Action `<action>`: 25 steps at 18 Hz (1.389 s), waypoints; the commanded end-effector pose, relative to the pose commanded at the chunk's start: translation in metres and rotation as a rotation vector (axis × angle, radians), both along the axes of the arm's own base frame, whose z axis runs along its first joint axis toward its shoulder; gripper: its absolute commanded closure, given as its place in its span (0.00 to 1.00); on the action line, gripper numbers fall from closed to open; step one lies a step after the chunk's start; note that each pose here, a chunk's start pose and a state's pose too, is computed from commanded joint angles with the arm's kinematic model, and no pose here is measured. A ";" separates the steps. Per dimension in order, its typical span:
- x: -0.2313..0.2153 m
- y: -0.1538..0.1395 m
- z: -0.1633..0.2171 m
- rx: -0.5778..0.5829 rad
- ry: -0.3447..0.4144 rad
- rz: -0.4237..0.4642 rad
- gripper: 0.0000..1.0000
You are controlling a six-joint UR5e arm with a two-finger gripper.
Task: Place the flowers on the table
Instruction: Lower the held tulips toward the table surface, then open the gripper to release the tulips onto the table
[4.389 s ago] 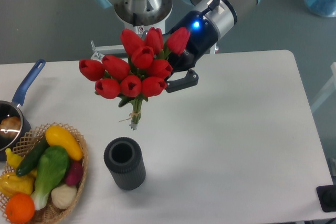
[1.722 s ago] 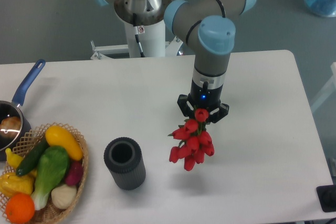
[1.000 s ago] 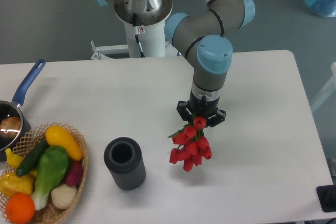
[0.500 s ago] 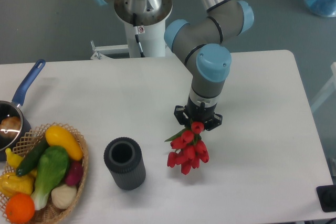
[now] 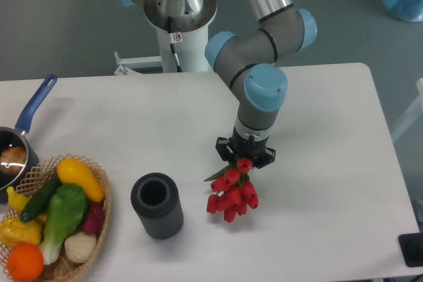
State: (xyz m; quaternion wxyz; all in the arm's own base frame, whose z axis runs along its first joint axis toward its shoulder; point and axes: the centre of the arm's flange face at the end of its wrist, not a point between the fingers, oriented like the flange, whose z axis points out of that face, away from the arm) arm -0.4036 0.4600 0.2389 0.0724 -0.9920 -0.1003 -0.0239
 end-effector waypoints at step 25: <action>0.005 -0.007 0.051 0.041 0.077 0.009 0.00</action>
